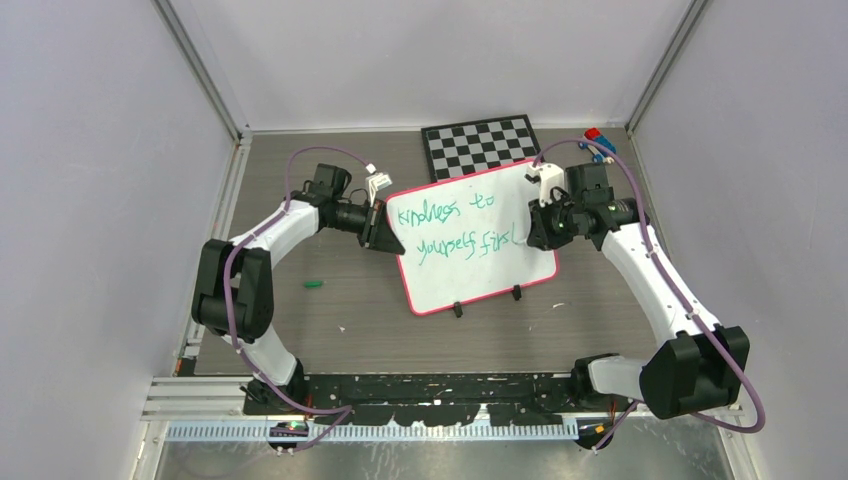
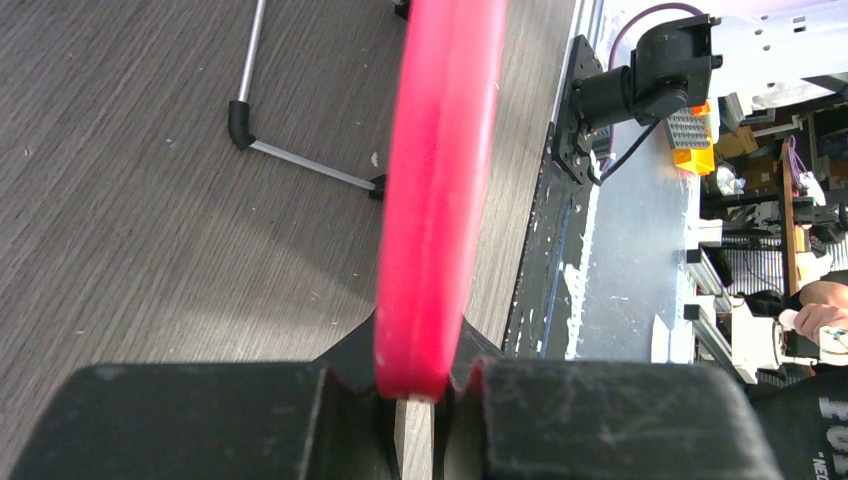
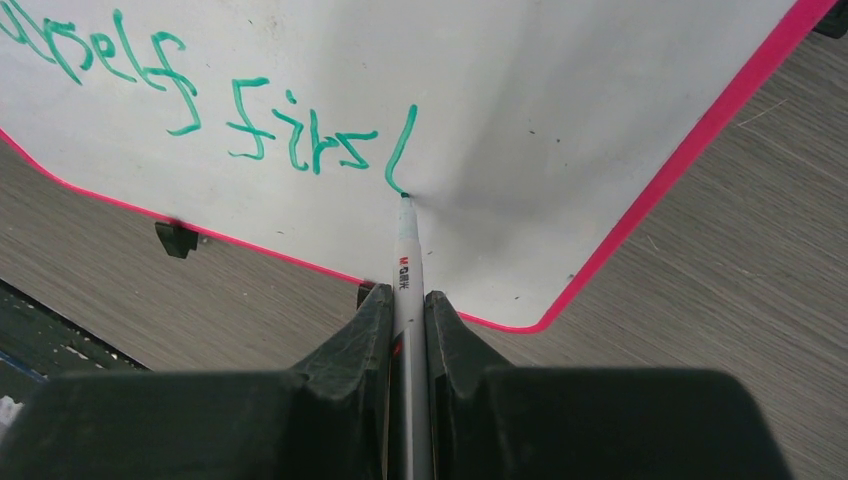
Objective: Write a sentence on the whiteboard
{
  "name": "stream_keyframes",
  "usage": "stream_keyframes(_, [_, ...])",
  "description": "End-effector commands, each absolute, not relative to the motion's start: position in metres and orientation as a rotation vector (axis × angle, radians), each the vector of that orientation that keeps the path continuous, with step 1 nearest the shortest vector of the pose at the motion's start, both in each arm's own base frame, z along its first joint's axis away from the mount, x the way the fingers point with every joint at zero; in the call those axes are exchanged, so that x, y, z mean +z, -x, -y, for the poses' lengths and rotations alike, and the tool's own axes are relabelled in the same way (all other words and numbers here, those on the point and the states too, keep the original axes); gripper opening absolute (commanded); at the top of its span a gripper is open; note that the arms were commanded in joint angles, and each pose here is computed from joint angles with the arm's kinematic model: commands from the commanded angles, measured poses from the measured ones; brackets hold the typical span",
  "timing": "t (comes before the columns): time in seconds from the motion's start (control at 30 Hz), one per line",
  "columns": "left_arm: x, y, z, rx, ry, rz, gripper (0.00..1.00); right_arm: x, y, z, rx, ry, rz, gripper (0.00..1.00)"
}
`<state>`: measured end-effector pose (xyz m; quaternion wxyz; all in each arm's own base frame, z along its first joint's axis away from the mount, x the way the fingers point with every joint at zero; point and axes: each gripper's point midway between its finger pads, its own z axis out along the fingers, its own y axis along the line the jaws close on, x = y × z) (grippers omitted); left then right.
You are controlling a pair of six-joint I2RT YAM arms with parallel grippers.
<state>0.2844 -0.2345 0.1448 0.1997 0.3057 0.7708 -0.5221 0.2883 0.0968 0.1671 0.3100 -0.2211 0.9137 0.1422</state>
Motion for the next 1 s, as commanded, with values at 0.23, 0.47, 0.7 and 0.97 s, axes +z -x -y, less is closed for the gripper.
stream_keyframes(0.23, [0.144,-0.295,0.236,-1.414,-0.871,-2.148,0.00,0.205,-0.302,-0.095,0.328,0.597,-2.312,0.00])
stream_keyframes(0.47, [0.145,-0.295,0.236,-1.416,-0.872,-2.144,0.00,0.212,-0.303,-0.106,0.379,0.601,-2.297,0.00])
stream_keyframes(0.7, [0.144,-0.295,0.236,-1.415,-0.869,-2.148,0.00,0.203,-0.309,-0.114,0.397,0.606,-2.311,0.00])
stream_keyframes(0.97, [0.142,-0.295,0.235,-1.408,-0.873,-2.151,0.00,0.197,-0.315,-0.117,0.405,0.596,-2.319,0.00])
